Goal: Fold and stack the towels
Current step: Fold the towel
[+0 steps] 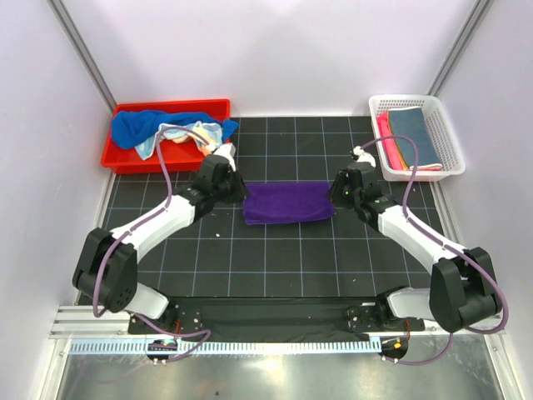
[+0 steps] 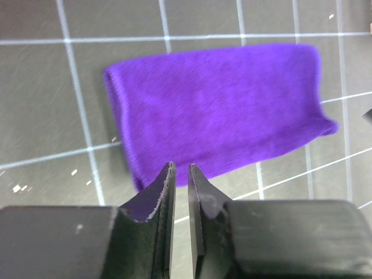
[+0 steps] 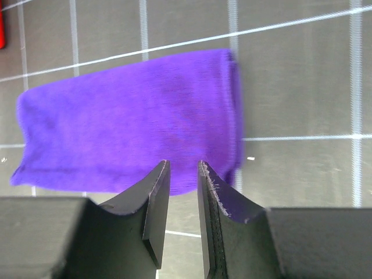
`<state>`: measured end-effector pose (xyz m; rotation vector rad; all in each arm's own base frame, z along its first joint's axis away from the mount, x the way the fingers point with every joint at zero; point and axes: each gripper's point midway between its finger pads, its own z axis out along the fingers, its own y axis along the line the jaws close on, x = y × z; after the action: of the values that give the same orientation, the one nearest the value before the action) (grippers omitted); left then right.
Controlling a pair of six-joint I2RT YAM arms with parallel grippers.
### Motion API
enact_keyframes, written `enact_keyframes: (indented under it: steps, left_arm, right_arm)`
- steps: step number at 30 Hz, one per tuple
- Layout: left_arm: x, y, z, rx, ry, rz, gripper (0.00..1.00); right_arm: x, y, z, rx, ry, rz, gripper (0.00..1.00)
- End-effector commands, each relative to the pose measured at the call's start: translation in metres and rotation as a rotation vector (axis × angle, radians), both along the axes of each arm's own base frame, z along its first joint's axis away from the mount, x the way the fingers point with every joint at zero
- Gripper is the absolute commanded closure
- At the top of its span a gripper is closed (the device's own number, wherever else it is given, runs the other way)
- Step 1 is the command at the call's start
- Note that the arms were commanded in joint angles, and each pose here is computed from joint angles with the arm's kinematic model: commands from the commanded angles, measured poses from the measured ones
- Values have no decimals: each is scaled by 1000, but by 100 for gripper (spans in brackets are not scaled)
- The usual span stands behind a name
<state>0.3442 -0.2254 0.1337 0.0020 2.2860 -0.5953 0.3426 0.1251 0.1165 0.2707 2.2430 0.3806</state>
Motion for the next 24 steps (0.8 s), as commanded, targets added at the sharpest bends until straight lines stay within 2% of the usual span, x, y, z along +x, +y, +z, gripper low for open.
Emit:
enact_keyframes:
  steps: [1,6,11,14,19,22,24]
  left_arm:
    - [2,-16,-8,-17,80,-30,84]
    - [-7,-14,-52,26,197,-23,90]
    - [-27,-6,-100,73,318,-20,92]
    - [-32,-3,-112,85,341,-18,93]
    - [-33,-2,-114,89,344,-20,92]
    - [-30,-3,-103,84,322,-23,88]
    - [-30,-2,-93,81,307,-21,82]
  right_arm:
    - [8,19,2,-7,24,39,67]
    - [0,24,-35,-12,114,64,68]
    - [-18,15,-73,-37,204,53,68]
    - [-24,8,-79,-46,217,40,68]
    - [-24,4,-76,-52,216,29,68]
    - [-22,3,-64,-49,193,24,68]
    - [-21,-2,-55,-61,176,10,66]
